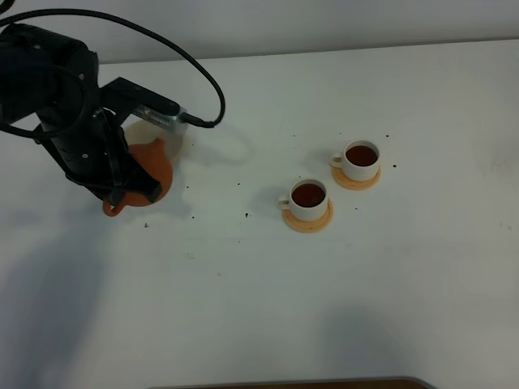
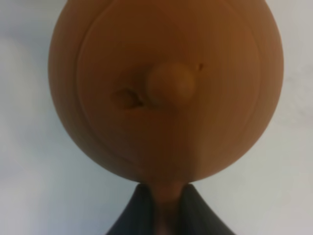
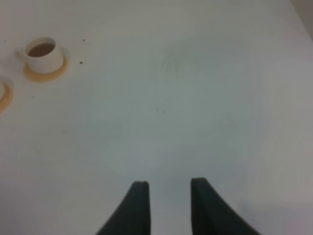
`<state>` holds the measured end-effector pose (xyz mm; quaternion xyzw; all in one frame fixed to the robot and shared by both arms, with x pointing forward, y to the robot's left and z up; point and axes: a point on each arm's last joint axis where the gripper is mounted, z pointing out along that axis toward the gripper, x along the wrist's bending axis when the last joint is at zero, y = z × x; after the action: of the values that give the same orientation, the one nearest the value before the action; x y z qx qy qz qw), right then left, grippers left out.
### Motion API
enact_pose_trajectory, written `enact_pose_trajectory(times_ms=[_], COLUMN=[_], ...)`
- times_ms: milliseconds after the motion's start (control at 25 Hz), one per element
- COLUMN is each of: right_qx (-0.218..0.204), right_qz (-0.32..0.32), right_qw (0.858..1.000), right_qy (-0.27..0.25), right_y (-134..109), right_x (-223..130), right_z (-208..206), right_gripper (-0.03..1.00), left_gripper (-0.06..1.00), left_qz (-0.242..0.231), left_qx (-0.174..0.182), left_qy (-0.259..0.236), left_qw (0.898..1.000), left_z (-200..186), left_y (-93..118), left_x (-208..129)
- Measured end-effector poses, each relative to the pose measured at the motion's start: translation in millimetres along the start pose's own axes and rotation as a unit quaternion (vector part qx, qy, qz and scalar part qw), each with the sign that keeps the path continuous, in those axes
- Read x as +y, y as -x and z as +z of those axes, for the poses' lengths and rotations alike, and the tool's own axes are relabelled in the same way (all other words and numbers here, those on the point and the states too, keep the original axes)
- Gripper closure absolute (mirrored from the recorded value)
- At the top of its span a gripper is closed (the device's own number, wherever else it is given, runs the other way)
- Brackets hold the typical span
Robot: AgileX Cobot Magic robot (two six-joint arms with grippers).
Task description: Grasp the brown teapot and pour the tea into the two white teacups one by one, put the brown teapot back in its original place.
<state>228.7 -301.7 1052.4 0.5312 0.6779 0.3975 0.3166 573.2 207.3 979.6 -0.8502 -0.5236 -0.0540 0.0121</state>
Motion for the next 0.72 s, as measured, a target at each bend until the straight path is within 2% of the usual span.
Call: enact_pose_trajectory(times_ms=[160,280,720], right_qx=[0.0,0.0,0.0], right_qz=[0.0,0.0,0.0], right_qw=[1.0,1.0,1.0], right_qy=[0.0,0.0,0.0], right_y=[0,0,0], right_x=[0,0,0], right_z=[0,0,0], right_gripper=[0.73,0.73,0.73], left_gripper=[0.8,0.8,0.8], left_qz=[-0.073,-0.106,-0.123], left_qx=[0.003,0.003,-0.004], left_qy=[0.032,0.039,0.042], left_qw=[0.997,0.994,0.991], left_z=[2,4,32], left_y=[-19,-31,-46], left_x=[2,3,46])
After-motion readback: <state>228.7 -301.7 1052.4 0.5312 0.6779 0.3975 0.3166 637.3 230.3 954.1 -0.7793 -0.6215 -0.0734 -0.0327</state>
